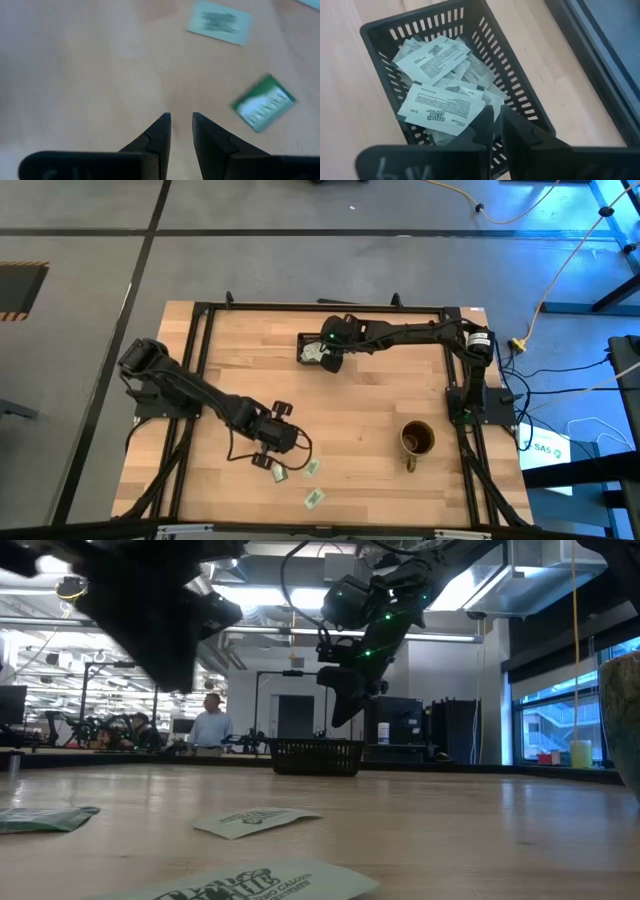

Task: Pick and place Stevia / Truvia into bins
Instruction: Put the green stevia packet into the black bin

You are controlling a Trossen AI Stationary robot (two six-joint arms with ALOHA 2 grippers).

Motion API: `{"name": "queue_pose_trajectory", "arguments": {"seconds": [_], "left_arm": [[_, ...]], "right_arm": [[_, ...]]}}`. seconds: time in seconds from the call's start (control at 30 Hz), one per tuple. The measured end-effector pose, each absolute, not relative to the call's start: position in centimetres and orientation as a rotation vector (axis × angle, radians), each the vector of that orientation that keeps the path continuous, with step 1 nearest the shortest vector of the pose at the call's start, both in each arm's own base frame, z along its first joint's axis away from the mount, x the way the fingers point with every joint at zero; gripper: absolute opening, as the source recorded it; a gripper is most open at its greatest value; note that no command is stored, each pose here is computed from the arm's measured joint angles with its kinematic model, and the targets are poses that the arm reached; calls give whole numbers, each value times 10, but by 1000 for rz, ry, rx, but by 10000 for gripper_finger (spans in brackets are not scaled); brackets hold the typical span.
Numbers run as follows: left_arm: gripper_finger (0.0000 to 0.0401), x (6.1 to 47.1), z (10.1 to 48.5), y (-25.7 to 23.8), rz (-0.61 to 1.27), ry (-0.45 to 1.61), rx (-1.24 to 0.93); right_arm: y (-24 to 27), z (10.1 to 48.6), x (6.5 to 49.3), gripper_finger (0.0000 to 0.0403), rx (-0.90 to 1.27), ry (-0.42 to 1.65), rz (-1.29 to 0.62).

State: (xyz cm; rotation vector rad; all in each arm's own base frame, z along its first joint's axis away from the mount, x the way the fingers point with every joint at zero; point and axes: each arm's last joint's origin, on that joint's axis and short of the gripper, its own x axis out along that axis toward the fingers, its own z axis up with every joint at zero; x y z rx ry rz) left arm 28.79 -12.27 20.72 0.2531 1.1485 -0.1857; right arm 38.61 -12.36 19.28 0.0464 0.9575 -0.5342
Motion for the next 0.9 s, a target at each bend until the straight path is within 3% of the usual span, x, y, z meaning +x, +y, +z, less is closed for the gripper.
{"name": "queue_pose_trajectory", "arguments": {"seconds": [0.3,0.9], "left_arm": [[75,287,175,-149,-387,1261,284],[124,298,137,-167,-414,1290,253]], "right_arm": [[-127,193,385,37,36,963,-535],[-128,193,384,37,34,967,-535]]}}
